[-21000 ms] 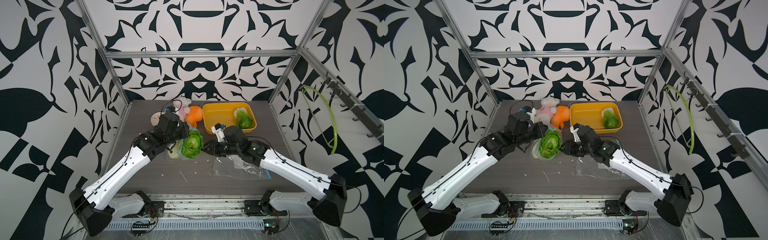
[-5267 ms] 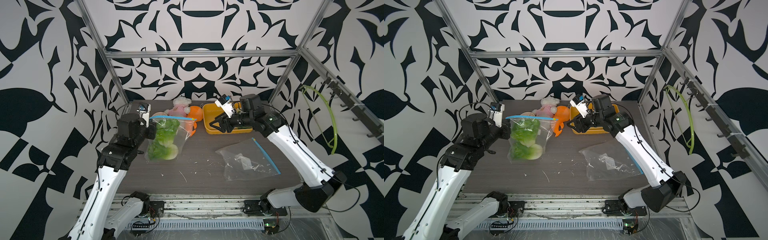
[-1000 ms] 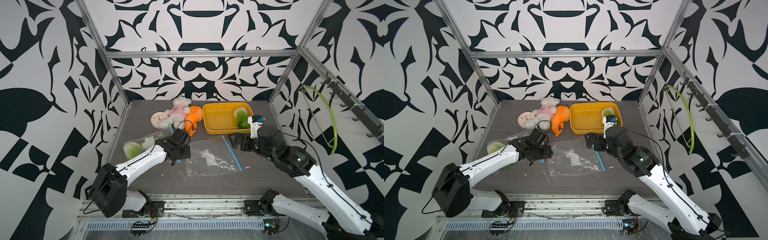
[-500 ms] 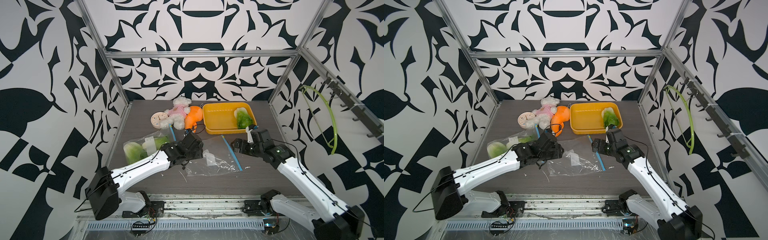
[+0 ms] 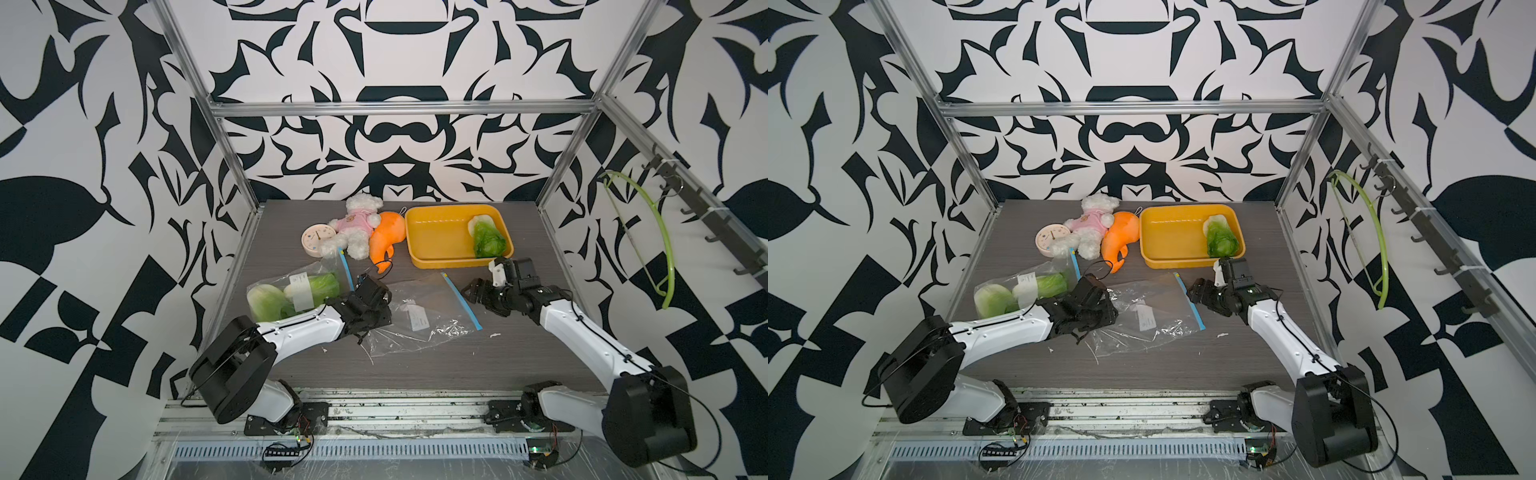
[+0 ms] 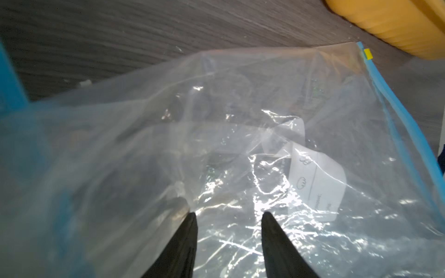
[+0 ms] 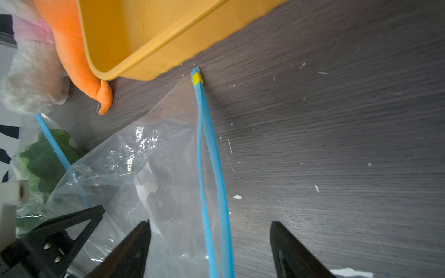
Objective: Put the chinese cabbages into a zipper bag and zip it
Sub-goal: Pick up the zipper food storage bag at the center of the board.
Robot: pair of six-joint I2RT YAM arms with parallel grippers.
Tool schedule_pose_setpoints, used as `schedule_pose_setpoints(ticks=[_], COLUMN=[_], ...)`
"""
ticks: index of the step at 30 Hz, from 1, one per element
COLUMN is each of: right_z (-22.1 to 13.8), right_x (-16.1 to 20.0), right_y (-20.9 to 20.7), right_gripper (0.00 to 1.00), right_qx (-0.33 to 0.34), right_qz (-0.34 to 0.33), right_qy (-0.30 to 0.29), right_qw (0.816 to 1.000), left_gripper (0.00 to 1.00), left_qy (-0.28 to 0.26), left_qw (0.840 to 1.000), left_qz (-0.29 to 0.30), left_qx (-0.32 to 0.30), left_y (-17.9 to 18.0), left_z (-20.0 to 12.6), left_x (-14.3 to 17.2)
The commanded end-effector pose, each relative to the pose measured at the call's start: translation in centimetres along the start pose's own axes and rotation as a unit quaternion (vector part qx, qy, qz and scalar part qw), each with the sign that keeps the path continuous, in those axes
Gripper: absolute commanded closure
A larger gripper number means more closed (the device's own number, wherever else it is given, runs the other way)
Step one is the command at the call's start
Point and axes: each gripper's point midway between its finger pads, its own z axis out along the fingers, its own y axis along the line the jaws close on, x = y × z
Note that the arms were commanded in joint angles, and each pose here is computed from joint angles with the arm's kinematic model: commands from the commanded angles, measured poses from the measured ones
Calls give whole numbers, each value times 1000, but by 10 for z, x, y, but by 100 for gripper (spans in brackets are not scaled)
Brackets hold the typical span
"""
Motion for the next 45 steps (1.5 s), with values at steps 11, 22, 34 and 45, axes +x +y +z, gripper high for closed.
schedule_pose_setpoints(ticks=[11,22,34,45], right_z=[9,26,43,33], right_x=[4,14,25,28], right_y=[-10,-3,8,19], right_gripper=[40,44,65,96], right_qx=[-43,-79,-132,-153], right_qz=[38,63,81,71], right_qy=[33,86,136,131], right_qw=[998,991,979,977], left_gripper=[54,52,51,49], left_qy=[23,20,19,15], left_qw=[1000,1000,1000,1000], left_qz=[4,1,-2,-2], left_qx=[12,9,1,1], left_y=[9,11,14,14], left_z=[12,11,11,7], left_x=[12,11,12,10])
